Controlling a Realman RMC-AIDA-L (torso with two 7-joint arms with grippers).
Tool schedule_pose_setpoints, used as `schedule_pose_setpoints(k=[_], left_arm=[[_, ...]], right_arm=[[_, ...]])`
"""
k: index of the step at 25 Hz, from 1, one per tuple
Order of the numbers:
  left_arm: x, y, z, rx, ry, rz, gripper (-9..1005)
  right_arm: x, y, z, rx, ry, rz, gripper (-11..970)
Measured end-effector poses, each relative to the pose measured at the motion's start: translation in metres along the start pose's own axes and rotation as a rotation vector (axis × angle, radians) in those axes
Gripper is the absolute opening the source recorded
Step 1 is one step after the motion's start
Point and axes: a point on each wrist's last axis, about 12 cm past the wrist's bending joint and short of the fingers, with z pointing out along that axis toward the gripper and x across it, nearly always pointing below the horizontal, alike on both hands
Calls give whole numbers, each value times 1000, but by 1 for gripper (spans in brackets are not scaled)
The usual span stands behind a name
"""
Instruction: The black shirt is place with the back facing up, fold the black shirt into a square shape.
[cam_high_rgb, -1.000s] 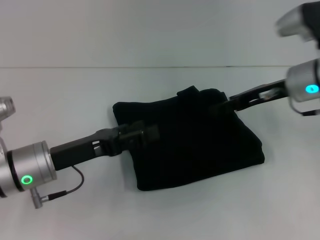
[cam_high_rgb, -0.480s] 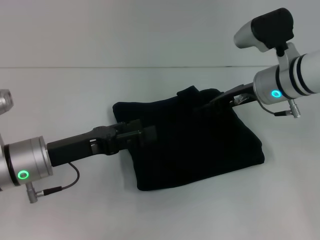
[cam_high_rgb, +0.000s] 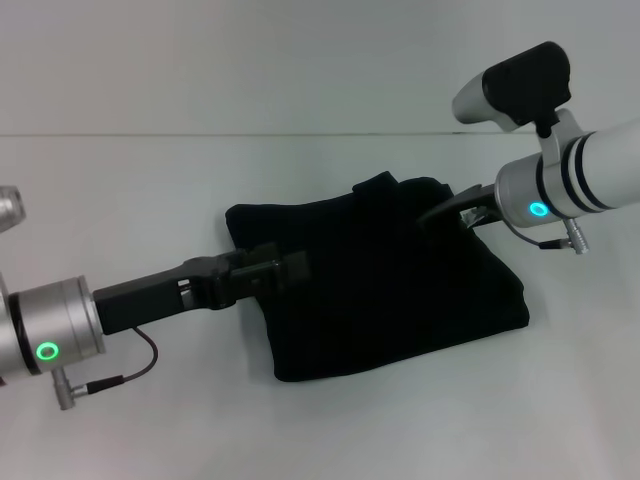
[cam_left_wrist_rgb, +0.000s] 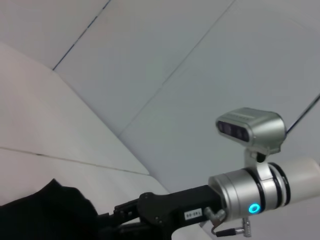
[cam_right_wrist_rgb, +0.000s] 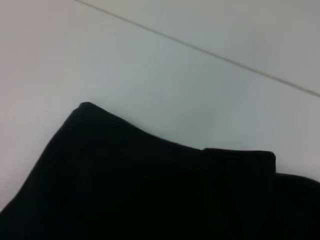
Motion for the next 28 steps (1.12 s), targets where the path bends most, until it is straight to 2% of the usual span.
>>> schedule_pose_setpoints(k=[8,13,19,28], left_arm=[[2,1,1,-9,3,-7,895],[3,1,2,-13,3,-10,894],[5,1,3,-11,0,-17,893],[8,1,6,-14,2,-28,894]], right_arm=[[-2,0,-1,8,-19,-1,337],[-5,-2,-3,17,-35,4,95],[-4,-3,-3,19,-34,0,32],[0,-10,-9,35,-65,30,92]])
